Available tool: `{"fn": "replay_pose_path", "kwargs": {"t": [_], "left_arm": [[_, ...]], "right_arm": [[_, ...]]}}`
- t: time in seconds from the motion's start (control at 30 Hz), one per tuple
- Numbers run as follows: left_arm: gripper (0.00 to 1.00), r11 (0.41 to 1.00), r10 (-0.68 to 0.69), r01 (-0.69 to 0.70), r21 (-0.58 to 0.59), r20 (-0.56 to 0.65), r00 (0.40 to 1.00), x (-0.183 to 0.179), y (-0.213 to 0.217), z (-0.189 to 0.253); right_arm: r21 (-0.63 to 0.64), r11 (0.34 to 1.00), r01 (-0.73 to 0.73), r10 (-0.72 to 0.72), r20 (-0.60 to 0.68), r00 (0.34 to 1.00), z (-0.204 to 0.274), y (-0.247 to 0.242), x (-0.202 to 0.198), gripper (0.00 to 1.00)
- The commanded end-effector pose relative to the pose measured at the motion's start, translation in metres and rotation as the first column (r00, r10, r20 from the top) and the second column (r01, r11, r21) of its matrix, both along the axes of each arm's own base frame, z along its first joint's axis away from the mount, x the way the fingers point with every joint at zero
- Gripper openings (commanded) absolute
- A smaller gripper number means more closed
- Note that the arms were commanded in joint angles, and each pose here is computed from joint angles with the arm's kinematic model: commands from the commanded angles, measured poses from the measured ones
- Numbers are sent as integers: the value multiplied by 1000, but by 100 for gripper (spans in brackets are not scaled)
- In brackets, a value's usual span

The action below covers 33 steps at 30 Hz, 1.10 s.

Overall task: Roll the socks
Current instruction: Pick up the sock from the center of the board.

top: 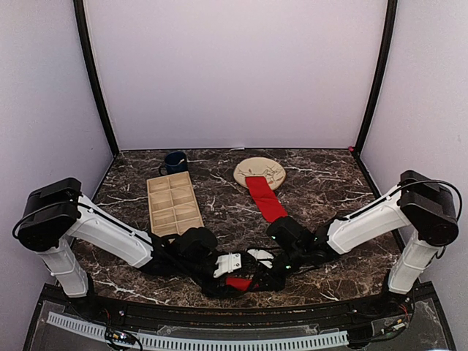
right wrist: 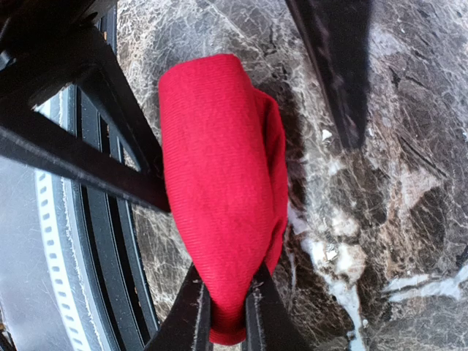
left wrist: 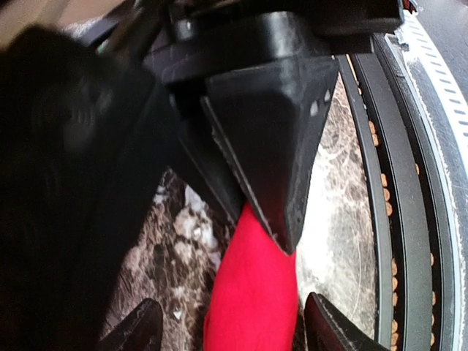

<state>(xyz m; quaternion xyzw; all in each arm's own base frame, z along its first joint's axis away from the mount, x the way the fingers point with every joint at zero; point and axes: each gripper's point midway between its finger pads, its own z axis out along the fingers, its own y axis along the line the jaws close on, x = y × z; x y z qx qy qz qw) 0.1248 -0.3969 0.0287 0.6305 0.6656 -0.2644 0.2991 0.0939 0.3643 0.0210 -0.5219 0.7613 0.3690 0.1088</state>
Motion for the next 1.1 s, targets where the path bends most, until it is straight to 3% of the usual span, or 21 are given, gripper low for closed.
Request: {"fn": "replay_pose_path", "kwargs": {"t": [0.0, 0.57, 0.9, 1.07], "left_arm": [[69, 999, 34, -33, 4, -25, 999, 1, 11, 2], [61, 1000, 4, -5, -10, -31, 1000, -4, 12, 0], [37, 1000, -27, 27, -6, -56, 998, -9, 8, -1], [30, 999, -34, 34, 0, -67, 997, -10, 7, -3]], "right_arm": [[-40, 999, 3, -4, -24, 1000, -14, -9, -5, 0], [-32, 999, -8, 5, -85, 996, -16, -5, -9, 0], [-27, 1000, -4, 1, -97, 995, -14, -5, -6, 0], [-28, 1000, 0, -3, -106, 994, -14, -5, -5, 0]]}}
